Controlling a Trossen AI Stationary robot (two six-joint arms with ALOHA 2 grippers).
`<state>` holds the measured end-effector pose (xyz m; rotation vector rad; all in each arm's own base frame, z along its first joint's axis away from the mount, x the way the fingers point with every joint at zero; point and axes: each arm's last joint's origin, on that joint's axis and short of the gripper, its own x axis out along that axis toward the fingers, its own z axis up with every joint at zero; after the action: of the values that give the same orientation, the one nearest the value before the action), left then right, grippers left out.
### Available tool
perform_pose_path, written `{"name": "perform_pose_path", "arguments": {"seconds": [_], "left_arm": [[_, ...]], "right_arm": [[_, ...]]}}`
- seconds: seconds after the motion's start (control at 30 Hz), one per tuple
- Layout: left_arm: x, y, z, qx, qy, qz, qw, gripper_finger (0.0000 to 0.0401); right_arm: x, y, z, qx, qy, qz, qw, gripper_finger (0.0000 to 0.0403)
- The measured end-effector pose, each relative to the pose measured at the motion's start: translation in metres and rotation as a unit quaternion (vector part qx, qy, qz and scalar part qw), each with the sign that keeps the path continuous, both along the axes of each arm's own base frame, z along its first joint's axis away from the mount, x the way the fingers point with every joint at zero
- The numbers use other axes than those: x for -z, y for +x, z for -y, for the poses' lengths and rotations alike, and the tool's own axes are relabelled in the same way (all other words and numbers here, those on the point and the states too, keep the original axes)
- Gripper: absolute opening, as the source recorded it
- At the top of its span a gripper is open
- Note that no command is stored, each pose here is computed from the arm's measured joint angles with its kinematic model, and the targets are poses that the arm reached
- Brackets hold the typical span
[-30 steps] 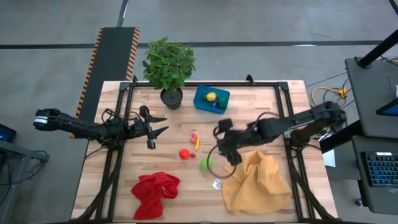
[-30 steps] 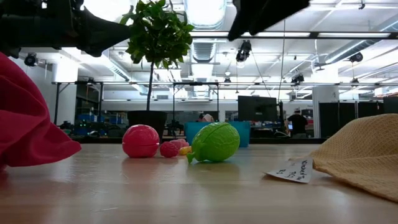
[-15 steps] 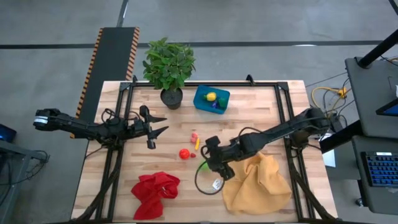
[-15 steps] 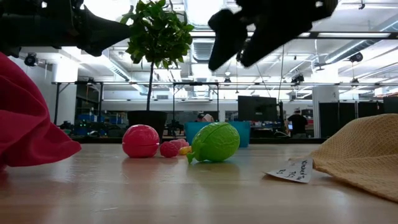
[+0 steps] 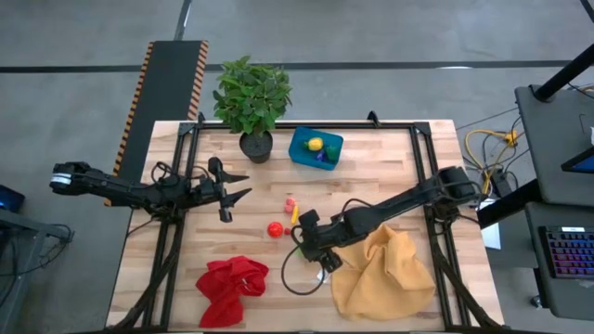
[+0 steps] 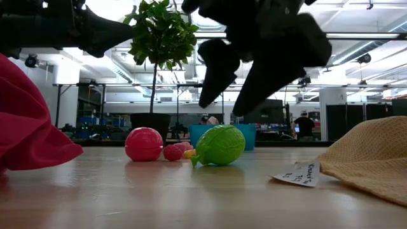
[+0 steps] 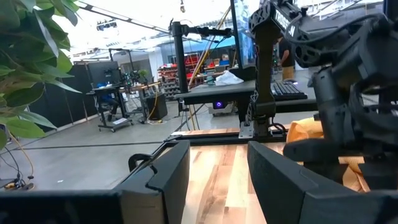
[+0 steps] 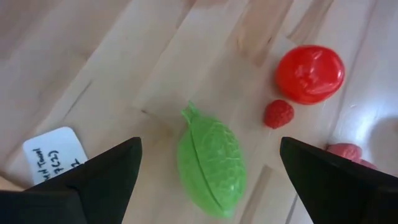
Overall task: Pick and placing Produce into tupperware
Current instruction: Put the green melon into the blue bin
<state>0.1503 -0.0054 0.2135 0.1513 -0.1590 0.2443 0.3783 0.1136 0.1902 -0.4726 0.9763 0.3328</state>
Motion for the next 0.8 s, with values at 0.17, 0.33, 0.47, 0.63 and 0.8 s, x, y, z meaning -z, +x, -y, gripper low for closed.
{"name": "perform_pose_path", "arguments": {"seconds": [0.17,0.33,0.47,0.63,0.8], "left_arm": [[0.000,0.000,0.000,0.000,0.000,0.000,1.000,0.0148],[0.000,0.000,0.000,0.000,0.000,0.000,1.000,0.0148],[0.000,0.000,0.000,0.000,0.000,-0.001,1.000,0.0148],[0.001,0.000,0.000,0.000,0.000,-0.001,1.000,0.0148],[0.001,0.000,0.000,0.000,0.000,-0.001,1.000,0.0148]], "right_arm": [[0.017,0.006,0.003,0.000,-0.010,-0.015,1.000,0.0374],[0.033,0.010,0.009,0.004,-0.019,-0.034,0.999,0.0374],[0.039,0.012,0.012,0.009,-0.021,-0.042,0.999,0.0374],[0.043,0.012,0.013,0.004,-0.025,-0.046,0.999,0.0368],[0.045,0.010,0.013,0.002,-0.026,-0.050,0.998,0.0323]]}}
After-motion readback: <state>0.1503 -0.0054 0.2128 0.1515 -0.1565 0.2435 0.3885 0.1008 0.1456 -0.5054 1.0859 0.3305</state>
